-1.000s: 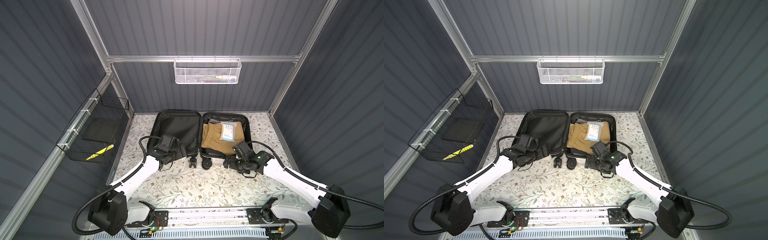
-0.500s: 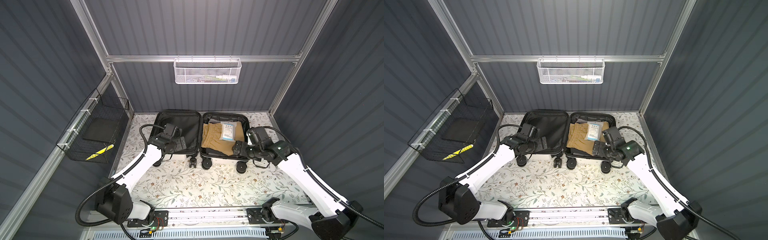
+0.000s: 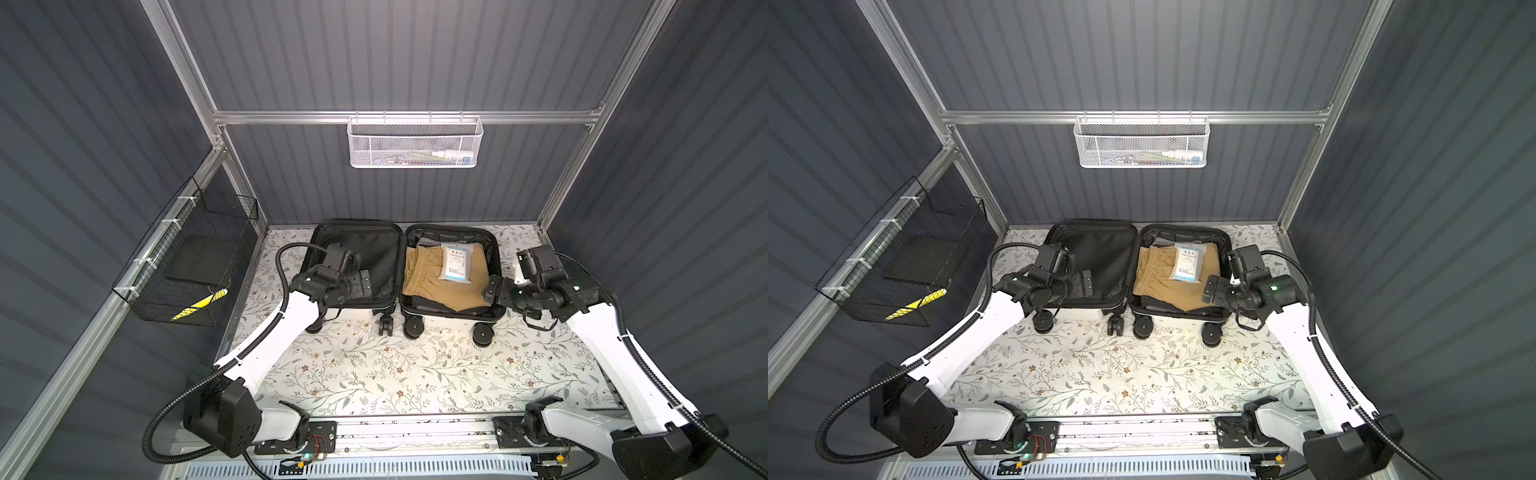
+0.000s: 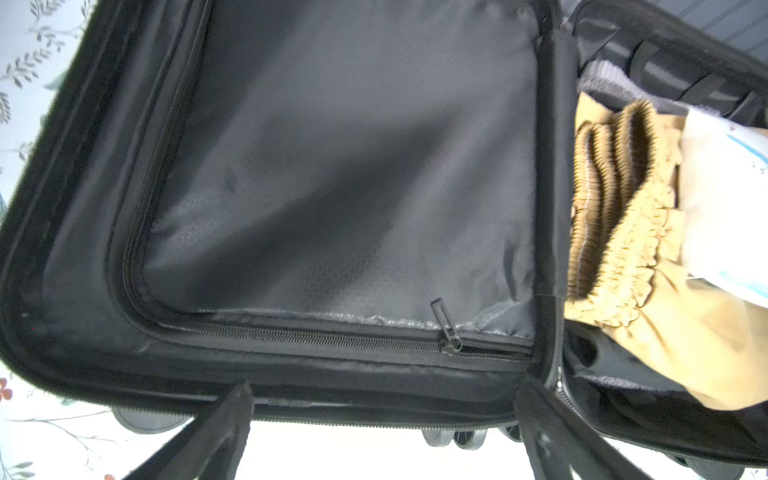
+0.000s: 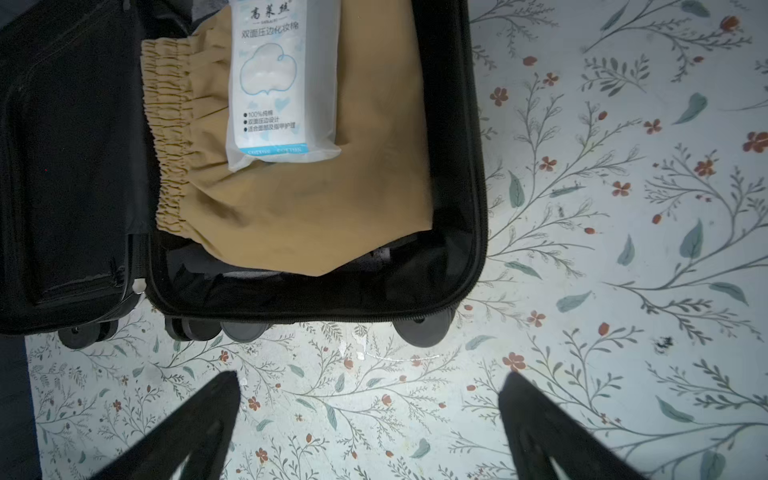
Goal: Pack the luggage
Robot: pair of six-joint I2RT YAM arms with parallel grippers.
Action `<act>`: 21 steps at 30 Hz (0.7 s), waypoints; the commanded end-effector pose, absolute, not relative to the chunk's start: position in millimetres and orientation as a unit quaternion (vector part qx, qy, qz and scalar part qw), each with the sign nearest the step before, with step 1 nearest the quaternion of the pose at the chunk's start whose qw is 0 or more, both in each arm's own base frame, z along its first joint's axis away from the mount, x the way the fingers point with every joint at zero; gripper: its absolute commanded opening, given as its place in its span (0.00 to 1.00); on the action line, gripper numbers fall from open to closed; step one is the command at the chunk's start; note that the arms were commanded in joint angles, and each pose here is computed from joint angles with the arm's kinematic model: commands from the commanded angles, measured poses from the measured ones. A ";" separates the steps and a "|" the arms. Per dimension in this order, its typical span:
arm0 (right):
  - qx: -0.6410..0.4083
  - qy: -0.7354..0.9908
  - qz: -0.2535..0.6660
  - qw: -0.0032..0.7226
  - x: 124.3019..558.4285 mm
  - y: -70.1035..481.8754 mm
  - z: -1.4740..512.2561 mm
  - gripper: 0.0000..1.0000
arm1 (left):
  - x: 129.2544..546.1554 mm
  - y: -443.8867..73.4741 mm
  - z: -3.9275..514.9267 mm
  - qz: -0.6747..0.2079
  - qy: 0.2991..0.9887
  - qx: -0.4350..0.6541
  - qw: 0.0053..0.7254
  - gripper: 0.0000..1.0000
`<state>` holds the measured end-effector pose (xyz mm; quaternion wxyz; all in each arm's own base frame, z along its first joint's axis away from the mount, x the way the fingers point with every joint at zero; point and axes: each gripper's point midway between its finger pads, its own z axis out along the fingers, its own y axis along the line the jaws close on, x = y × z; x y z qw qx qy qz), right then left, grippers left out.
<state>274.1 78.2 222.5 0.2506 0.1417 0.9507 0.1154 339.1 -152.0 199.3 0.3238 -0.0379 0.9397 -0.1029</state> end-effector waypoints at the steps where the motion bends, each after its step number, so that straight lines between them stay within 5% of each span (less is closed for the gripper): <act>1: 0.166 0.949 0.096 0.252 282.7 67.8 214.7 0.99 | 347.9 -157.4 205.7 -0.114 0.939 -0.026 0.323 1.00; 13: 0.198 0.949 0.049 0.239 316.4 46.4 185.4 0.99 | 366.8 -119.9 169.8 0.001 0.961 -0.121 0.250 1.00; 21: 0.194 0.961 -0.008 0.196 328.8 33.7 156.4 0.99 | 369.6 -135.8 179.2 -0.068 0.952 -0.092 0.284 1.00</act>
